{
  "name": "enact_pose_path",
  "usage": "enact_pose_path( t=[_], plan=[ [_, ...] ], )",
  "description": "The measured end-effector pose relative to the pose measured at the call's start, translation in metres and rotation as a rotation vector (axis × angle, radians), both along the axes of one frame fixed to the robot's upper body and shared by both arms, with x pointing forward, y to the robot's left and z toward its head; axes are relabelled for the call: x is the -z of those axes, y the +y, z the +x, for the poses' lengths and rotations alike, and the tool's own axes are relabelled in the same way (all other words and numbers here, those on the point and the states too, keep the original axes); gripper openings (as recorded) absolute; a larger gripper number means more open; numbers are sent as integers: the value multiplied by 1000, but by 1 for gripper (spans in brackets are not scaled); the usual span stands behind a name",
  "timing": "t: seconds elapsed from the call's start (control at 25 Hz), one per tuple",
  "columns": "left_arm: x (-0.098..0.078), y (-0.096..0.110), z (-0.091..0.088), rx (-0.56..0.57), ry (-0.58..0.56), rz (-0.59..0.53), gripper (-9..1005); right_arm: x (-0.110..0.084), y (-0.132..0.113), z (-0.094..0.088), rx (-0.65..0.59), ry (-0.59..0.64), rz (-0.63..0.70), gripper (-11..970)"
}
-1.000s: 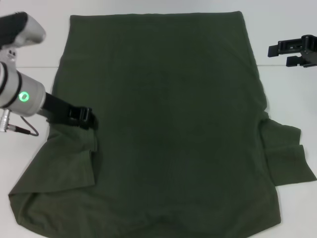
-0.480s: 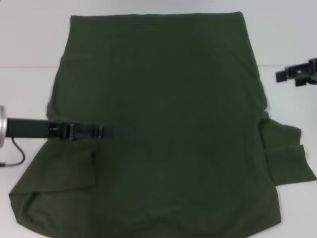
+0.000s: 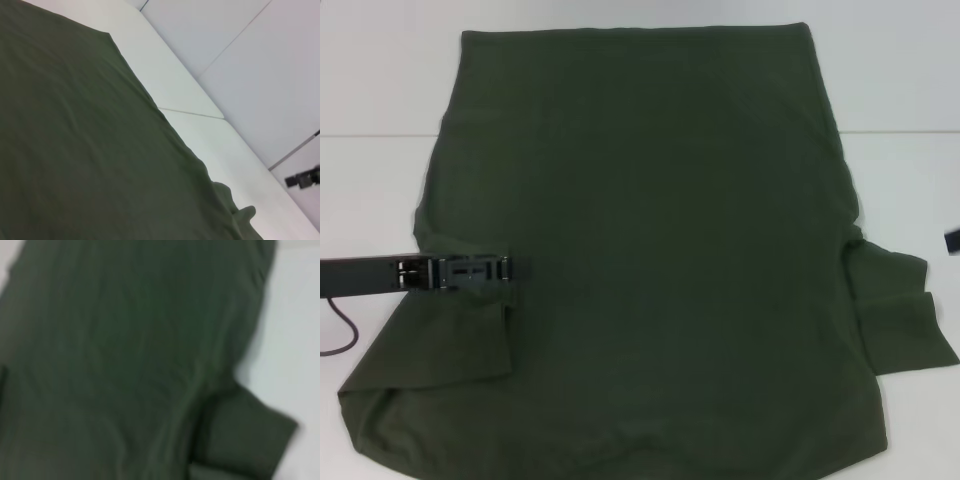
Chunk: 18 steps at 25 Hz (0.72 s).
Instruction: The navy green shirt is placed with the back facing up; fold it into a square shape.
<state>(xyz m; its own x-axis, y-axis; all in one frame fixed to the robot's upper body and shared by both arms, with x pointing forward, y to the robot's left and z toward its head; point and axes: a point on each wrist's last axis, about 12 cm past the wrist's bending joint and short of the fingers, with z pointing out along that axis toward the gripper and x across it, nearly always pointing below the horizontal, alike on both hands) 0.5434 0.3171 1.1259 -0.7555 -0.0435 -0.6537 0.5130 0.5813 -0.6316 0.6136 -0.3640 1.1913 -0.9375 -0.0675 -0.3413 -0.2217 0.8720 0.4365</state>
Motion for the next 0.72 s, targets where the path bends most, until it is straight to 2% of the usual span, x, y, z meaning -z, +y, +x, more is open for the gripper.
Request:
enact_pose_path(
  t=[0.28, 0.52, 0.72],
  plan=[
    [-2, -3, 3, -7, -16, -21, 902, 23, 7, -5, -3, -3, -8, 822],
    [-5, -4, 5, -25, -41, -50, 902, 48, 17, -14, -74, -70, -23, 822],
    [-7, -5, 8, -28, -50, -63, 903, 58, 18, -17, -74, -82, -37, 821]
  ],
)
